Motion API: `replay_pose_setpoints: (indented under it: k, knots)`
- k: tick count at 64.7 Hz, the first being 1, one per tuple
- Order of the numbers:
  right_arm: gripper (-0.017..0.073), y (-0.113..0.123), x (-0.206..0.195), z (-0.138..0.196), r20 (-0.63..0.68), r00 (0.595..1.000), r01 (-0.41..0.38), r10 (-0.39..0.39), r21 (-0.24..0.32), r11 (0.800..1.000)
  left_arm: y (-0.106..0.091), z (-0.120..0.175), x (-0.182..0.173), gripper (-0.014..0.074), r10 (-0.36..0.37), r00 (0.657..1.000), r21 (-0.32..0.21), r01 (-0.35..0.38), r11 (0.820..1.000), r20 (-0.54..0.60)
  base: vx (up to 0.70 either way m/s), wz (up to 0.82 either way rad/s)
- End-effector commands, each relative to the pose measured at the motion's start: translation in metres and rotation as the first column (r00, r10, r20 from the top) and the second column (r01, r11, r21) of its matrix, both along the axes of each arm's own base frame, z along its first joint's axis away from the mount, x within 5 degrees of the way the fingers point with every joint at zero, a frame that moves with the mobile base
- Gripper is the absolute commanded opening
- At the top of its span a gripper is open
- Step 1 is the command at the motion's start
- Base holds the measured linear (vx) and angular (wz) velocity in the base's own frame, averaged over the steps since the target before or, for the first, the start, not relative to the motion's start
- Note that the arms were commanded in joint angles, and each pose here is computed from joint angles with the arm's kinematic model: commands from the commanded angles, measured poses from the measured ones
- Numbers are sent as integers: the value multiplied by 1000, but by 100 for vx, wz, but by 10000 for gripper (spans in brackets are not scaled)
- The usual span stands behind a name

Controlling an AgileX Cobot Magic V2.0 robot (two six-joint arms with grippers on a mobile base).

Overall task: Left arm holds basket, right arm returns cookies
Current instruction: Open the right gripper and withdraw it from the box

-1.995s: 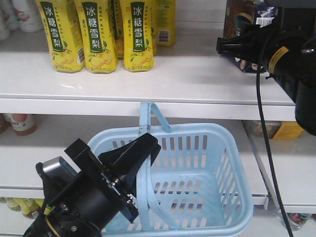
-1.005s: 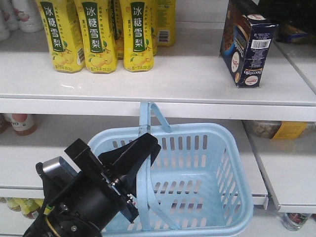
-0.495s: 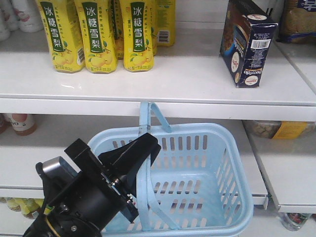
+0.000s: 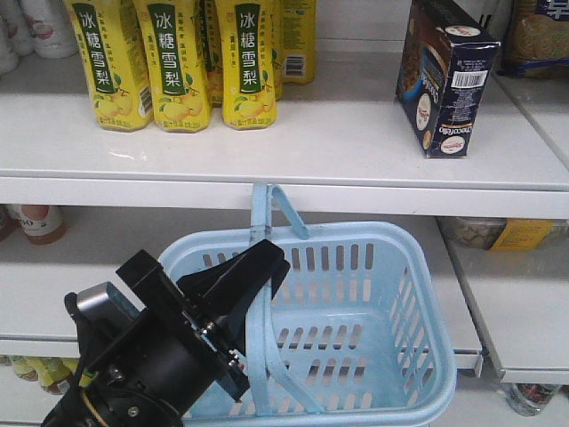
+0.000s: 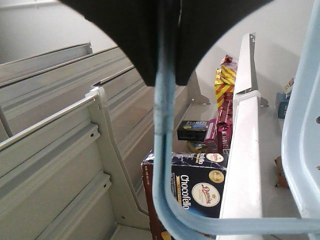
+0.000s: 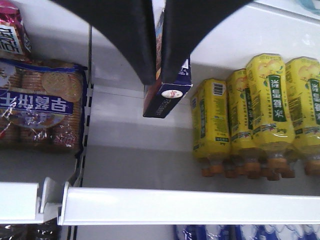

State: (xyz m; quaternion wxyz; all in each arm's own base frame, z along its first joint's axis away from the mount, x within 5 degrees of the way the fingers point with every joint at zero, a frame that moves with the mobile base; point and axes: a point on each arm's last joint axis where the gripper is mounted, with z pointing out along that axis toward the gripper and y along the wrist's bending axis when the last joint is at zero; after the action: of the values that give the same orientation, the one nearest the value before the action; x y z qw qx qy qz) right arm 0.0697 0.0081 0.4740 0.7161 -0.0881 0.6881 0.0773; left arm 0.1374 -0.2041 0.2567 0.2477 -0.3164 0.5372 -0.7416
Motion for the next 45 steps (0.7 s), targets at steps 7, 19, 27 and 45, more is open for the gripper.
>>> replay_pose_setpoints:
  k: [7,19,27,45]
  knots:
    - [-7,-6,-29,-11,164,979,-114,120,-42,993,9,34,-4,-3,58,981,-204,-19,979,185,0,0]
    - [-6,-13,-40,-49,153,980,-124,131,-49,991,9,34,-4,-3,58,981,-204,-19,979,185,0,0]
    - [-6,-15,-43,-75,138,982,-117,126,-73,990,9,34,-4,-3,58,981,-204,-19,979,185,0,0]
    - [-6,-14,-43,-90,111,983,-139,144,-57,989,9,34,-4,-3,58,981,-204,-19,979,185,0,0]
